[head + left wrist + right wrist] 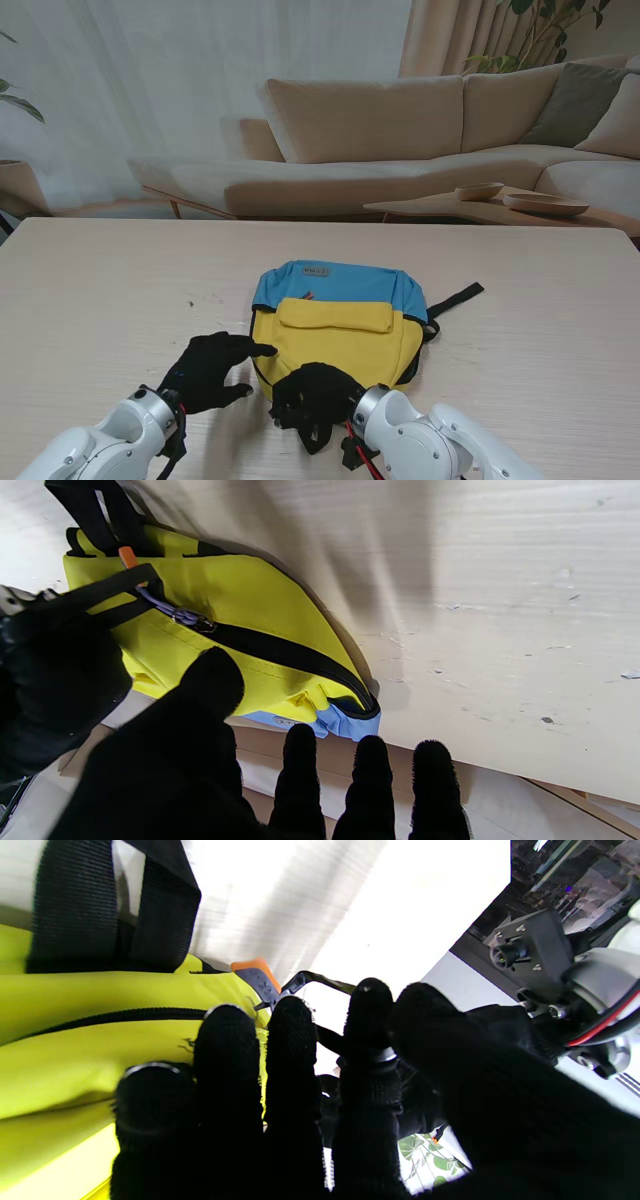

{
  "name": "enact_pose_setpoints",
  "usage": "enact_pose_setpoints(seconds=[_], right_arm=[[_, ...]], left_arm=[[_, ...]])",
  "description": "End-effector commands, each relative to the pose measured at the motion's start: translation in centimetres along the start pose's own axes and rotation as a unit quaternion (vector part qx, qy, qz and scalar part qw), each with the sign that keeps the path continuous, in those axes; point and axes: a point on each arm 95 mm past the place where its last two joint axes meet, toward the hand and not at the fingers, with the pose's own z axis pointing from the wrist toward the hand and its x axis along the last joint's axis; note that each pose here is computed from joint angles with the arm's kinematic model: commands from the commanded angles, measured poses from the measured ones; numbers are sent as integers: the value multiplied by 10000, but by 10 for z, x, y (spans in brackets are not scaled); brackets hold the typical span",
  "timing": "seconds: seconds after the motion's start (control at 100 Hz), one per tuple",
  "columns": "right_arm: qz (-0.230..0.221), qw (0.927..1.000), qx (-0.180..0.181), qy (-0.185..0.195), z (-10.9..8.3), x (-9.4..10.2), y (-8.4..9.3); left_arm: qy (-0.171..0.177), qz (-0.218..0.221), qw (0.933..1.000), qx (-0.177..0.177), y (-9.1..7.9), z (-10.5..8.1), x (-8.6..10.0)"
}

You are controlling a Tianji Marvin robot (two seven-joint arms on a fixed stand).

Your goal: Pack books into the school bag then zip close the school bag

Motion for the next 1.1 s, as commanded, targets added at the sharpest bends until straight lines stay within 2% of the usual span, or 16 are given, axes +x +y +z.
enact_pose_setpoints(seconds=[0.0,0.12,0.52,0.83,1.09], right_arm=[[28,9999,153,-18,-2,-2,-9],[7,9999,145,-14,-3,-4,-8],[-28,9999,159,-45,-4,-9,-8],[-37,9999,140,-55,-5,-12,-6],[-138,9998,113,-52,-12,-20,-2]], left_arm=[[-20,-82,10000,-11,2,2,1],[-73,-189,9998,71,3,9,2],[-60,-695,9975,-109,6,28,5],[-91,-700,9973,-187,5,34,3],[-184,-802,9966,105,3,38,1]])
